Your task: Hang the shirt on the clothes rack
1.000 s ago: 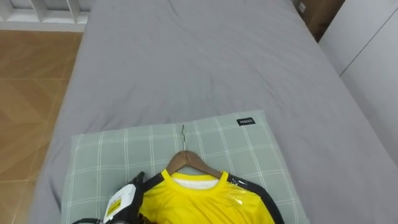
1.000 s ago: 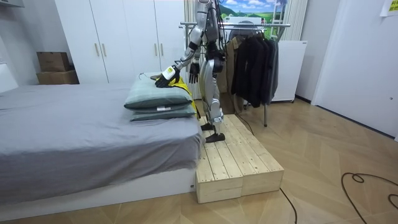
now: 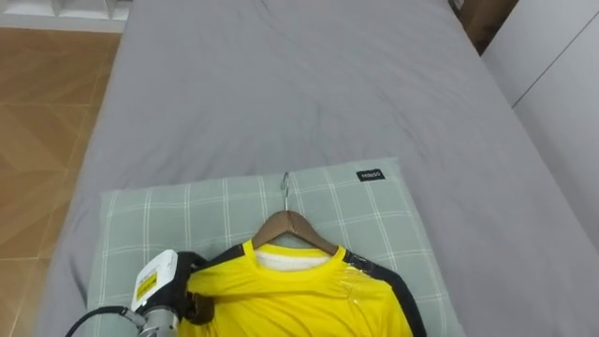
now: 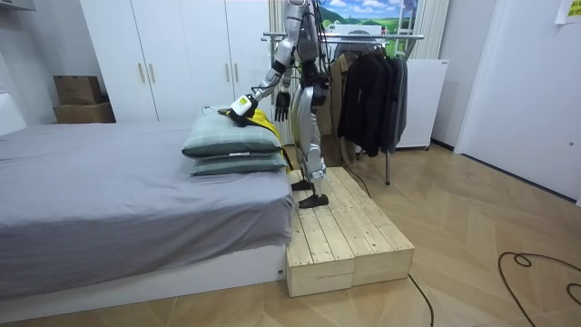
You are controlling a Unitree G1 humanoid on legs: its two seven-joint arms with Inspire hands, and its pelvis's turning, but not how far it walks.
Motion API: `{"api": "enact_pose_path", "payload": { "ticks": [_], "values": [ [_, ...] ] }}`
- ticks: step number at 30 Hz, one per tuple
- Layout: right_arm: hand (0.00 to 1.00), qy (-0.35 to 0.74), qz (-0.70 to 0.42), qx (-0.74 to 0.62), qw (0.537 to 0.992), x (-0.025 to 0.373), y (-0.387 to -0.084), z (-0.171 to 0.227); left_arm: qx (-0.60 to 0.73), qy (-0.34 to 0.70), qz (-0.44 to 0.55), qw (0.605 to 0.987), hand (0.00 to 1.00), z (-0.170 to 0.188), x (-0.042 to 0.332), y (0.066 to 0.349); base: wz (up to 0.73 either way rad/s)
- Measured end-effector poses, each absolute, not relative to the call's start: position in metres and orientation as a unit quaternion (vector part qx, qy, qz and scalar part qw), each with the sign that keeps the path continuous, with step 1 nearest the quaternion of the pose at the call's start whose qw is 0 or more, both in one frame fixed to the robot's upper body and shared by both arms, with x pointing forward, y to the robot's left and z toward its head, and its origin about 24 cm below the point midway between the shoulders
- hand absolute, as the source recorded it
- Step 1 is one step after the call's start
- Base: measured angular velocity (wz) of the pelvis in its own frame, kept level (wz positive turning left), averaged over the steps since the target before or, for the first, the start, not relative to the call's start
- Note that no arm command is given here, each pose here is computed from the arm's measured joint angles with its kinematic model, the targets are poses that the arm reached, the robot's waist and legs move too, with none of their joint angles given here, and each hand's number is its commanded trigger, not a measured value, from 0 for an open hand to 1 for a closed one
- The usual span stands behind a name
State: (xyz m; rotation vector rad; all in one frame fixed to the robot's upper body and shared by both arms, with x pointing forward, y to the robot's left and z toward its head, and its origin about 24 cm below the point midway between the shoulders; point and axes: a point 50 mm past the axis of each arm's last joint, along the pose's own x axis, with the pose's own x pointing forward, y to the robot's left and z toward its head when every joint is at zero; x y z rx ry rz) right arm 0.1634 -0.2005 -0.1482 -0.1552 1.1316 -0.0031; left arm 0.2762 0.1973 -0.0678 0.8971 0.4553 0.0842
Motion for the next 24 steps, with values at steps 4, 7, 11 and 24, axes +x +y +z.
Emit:
{"api": "enact_pose_path", "payload": {
  "ticks": [4, 7, 11, 24],
  "values": [
    [0.00, 0.535, 0.000, -0.076, 0.841, 0.1636, -0.2005, -0.1481, 0.422, 0.230, 0.039, 0.876, 1.00, -0.0726, 0.2712, 0.1970, 0.01],
    [0.00, 0.534, 0.000, -0.077, 0.842, 0.1652, -0.2006, -0.1474, 0.419, 0.232, 0.040, 0.877, 1.00, -0.0735, 0.2702, 0.1970, 0.01],
    [0.00, 0.531, 0.002, -0.076, 0.844, 0.1672, -0.2000, -0.1467, 0.418, 0.233, 0.039, 0.877, 1.00, -0.0741, 0.2697, 0.1960, 0.02],
    [0.00, 0.533, 0.004, -0.070, 0.843, 0.1659, -0.1994, -0.1473, 0.411, 0.238, 0.040, 0.879, 1.00, -0.0761, 0.2678, 0.1941, 0.00]
  ]
}}
